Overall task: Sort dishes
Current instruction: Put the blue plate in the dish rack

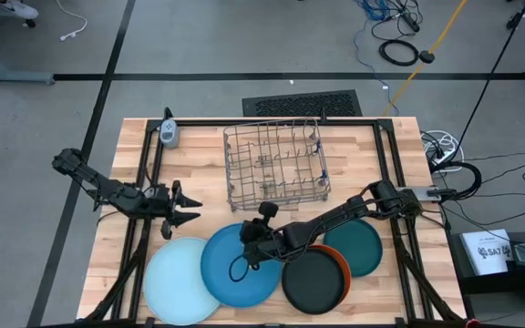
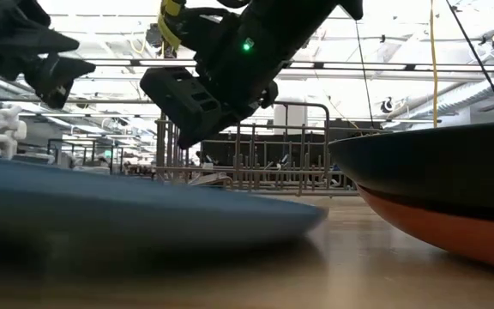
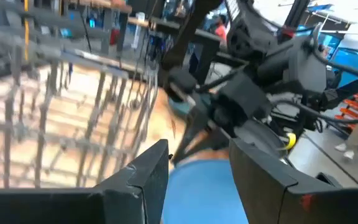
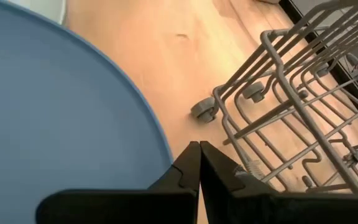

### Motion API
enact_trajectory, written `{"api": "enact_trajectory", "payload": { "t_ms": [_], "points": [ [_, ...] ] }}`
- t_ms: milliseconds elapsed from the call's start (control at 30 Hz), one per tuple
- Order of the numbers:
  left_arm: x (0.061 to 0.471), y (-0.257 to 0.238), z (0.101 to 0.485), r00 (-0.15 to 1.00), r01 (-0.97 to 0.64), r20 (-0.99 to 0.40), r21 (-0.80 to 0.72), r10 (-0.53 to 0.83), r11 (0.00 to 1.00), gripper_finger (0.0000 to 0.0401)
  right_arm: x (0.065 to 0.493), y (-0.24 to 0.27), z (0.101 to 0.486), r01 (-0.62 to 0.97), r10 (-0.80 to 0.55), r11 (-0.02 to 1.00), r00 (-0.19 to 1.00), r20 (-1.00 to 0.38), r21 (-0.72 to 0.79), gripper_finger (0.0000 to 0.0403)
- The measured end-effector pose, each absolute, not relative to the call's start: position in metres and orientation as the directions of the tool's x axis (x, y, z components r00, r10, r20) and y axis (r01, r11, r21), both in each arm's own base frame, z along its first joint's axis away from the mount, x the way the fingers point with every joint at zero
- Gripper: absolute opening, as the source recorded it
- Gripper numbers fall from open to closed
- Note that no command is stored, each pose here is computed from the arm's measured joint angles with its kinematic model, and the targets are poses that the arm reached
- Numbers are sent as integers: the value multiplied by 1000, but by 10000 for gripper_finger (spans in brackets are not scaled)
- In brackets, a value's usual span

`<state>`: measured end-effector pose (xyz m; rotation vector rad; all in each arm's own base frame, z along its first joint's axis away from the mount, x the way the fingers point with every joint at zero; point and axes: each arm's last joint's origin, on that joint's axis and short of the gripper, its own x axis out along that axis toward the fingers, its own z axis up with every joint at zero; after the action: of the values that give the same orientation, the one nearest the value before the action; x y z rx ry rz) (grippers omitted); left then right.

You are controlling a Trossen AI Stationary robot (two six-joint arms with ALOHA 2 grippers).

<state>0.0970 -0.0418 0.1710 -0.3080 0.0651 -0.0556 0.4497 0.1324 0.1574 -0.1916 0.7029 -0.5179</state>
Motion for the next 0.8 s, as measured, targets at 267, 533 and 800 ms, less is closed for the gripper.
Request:
{"api": "enact_trajectory", "payload": {
  "t_ms": [267, 533, 800],
  "points": [
    [96, -42, 164, 988, 43, -120, -371, -93, 928, 169, 450, 133, 157, 370, -486, 874, 649, -585, -315, 1],
    [96, -42, 164, 988, 43, -119, -372, -94, 927, 169, 455, 129, 160, 253, -241, 964, 686, -686, -85, 17],
    [96, -41, 159, 979, -10, -185, -453, -83, 891, 169, 459, 117, 160, 243, -178, 970, 678, -713, -11, 140]
  ]
}}
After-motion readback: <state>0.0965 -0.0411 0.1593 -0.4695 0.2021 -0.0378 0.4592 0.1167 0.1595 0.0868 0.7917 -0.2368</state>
